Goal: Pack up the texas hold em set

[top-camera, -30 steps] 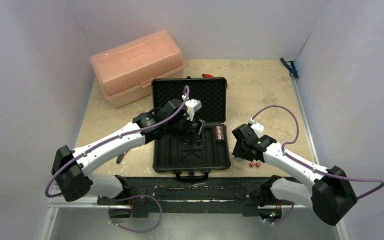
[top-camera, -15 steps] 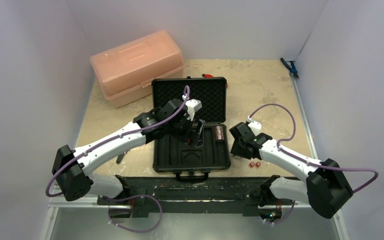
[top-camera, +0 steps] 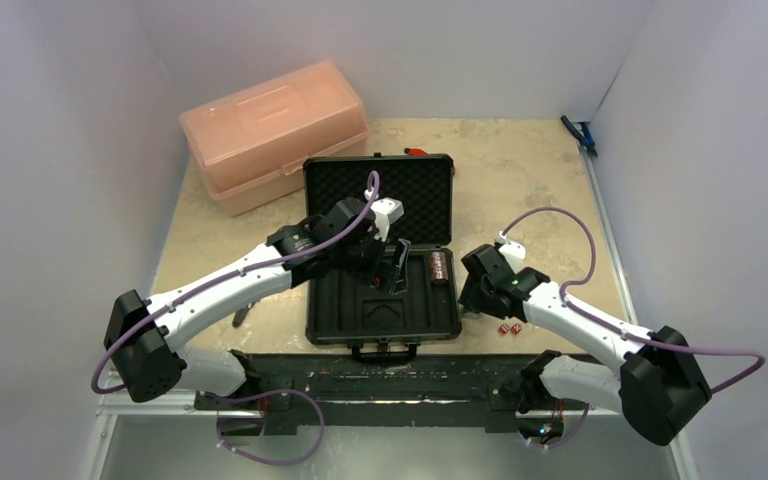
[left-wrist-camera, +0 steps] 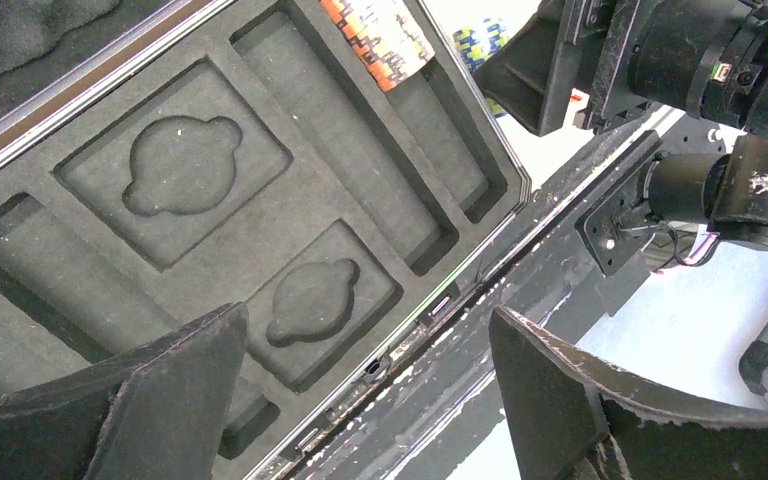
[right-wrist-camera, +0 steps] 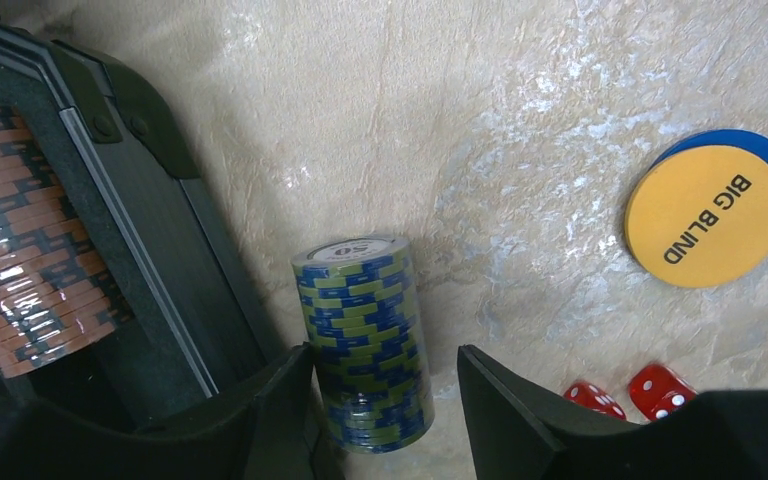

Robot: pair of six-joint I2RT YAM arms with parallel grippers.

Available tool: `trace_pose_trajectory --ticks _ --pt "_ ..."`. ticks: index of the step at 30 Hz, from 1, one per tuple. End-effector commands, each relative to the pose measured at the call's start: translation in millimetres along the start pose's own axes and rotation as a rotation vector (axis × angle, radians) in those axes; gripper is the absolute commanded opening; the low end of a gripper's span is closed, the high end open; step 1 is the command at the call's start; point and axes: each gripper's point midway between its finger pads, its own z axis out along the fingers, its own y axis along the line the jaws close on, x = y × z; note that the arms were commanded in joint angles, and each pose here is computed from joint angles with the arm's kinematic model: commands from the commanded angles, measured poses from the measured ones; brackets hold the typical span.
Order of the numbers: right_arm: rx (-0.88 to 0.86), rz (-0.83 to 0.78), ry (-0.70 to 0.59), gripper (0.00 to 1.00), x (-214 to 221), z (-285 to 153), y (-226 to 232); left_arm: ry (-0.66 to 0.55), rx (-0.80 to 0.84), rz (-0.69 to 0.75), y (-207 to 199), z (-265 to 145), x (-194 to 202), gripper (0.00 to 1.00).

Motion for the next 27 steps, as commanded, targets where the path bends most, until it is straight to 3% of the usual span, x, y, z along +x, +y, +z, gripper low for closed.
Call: trace_pose_trajectory --ticks 1,17,23,26,27 --pt "-0.013 0.009 0.002 0.57 1 -1 2 -0.052 0.027 -0.002 -8 -6 -10 0.9" --pt "-0.017 0.019 0.043 0.52 18 6 -5 -0.052 0.031 -0.004 -8 -4 -9 0.9" --pt "-0.006 0.026 0.036 0.38 17 8 -5 -0.051 0.033 -0.005 -10 -3 -10 0.9" --pt "-0.011 0.027 0.033 0.25 15 6 -4 -0.049 0.031 -0.006 -9 -2 -10 0.9" --pt "-0.017 0.024 0.031 0.16 14 5 -2 -0.049 0.031 -0.005 -9 -2 -11 0.9"
